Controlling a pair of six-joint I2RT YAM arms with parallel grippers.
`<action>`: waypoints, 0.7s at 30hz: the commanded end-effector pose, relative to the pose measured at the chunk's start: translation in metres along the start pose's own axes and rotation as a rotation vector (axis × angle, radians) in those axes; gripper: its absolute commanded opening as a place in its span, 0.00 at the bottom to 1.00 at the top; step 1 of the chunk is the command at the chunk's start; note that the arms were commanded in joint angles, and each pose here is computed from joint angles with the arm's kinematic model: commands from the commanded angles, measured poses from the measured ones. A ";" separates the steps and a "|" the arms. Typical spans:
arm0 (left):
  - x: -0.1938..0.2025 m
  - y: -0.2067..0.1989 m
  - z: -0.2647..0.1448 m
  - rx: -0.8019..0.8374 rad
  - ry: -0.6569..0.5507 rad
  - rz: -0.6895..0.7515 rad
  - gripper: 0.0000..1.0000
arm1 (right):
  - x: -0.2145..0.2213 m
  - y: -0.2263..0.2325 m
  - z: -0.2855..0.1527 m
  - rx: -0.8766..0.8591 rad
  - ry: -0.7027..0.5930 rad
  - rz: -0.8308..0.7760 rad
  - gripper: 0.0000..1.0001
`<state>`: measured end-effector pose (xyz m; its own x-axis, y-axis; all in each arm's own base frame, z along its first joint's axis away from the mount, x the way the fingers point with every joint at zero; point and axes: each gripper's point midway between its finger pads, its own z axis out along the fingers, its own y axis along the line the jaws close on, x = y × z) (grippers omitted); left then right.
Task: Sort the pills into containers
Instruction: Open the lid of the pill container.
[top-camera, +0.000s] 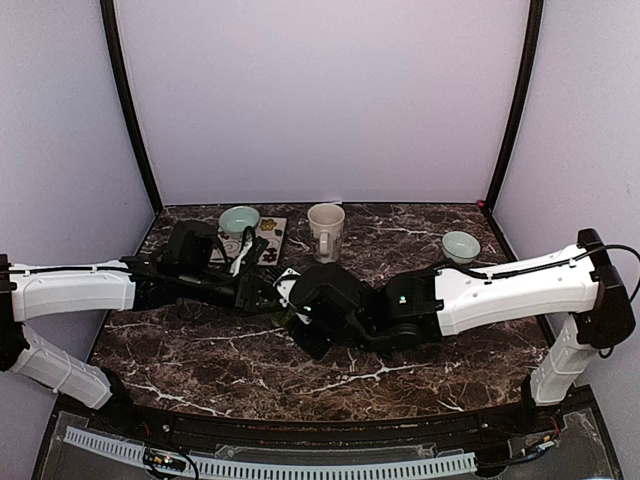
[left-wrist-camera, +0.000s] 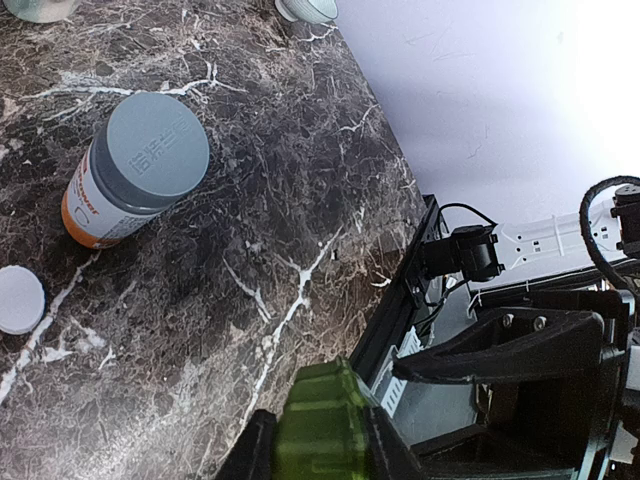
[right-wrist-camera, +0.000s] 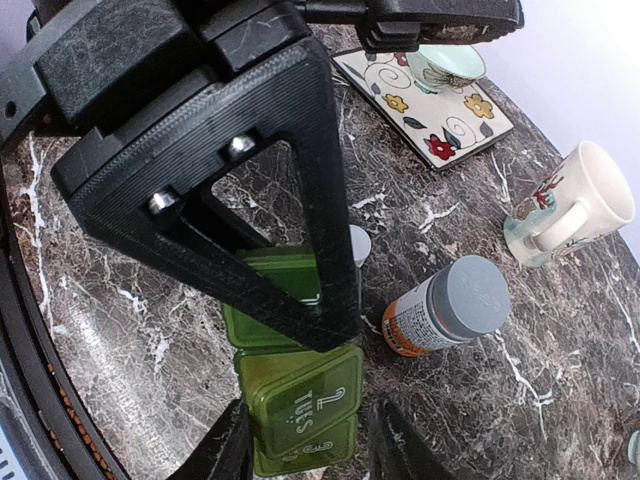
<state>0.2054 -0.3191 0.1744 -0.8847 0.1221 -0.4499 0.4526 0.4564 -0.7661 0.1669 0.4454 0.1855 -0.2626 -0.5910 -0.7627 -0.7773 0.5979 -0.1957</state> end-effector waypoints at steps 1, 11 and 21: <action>0.010 -0.008 -0.004 0.036 0.036 0.004 0.00 | -0.004 -0.018 -0.007 0.068 -0.018 0.021 0.39; 0.011 -0.008 -0.004 0.036 0.037 0.006 0.00 | -0.002 -0.022 -0.007 0.085 -0.013 0.026 0.33; 0.011 -0.009 -0.005 0.038 0.039 0.005 0.00 | 0.001 -0.027 -0.004 0.088 -0.004 0.045 0.24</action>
<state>0.2071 -0.3174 0.1721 -0.8867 0.1165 -0.4475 0.4461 0.4700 -0.7616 0.1687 0.4423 0.1891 -0.2729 -0.5769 -0.7699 -0.7645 0.6159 -0.1905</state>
